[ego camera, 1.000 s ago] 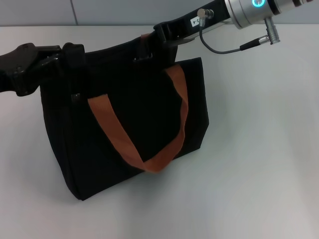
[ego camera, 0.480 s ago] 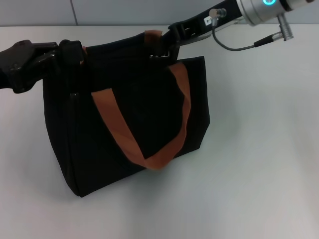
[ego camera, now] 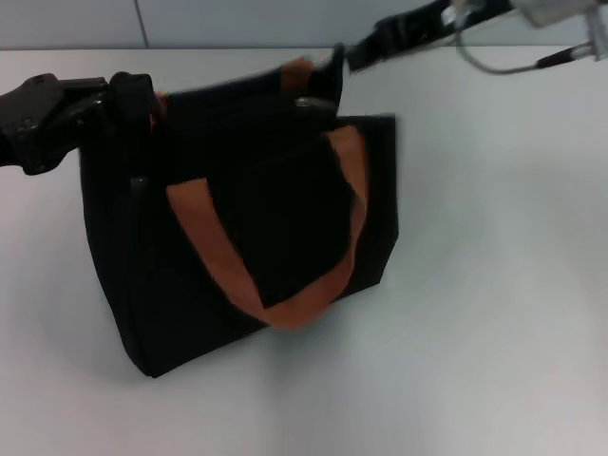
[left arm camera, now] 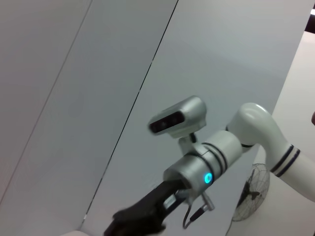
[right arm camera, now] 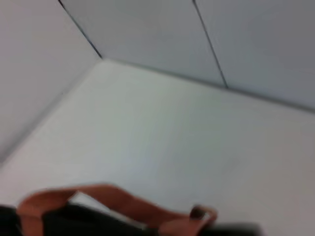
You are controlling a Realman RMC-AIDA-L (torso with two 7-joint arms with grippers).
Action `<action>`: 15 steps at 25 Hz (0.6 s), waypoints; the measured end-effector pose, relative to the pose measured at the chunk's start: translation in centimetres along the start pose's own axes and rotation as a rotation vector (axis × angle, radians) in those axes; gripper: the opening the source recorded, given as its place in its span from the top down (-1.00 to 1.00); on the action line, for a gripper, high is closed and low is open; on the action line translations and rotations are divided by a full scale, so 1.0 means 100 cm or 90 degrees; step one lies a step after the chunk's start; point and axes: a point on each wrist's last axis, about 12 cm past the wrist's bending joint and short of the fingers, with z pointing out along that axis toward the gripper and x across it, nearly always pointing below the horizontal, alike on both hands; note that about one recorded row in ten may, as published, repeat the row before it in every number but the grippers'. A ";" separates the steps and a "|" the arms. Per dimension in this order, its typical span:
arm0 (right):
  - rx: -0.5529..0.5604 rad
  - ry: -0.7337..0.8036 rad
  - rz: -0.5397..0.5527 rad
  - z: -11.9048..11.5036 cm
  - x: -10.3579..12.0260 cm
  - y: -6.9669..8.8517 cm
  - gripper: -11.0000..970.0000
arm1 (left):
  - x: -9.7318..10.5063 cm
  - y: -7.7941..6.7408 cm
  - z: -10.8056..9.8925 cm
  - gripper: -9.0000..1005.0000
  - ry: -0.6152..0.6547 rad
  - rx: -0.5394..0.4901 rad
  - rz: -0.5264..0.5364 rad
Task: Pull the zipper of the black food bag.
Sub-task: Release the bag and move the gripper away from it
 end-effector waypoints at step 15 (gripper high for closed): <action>-0.275 -0.271 -0.123 -0.056 0.090 -0.027 0.69 | 0.003 0.006 -0.019 0.90 0.005 -0.070 -0.008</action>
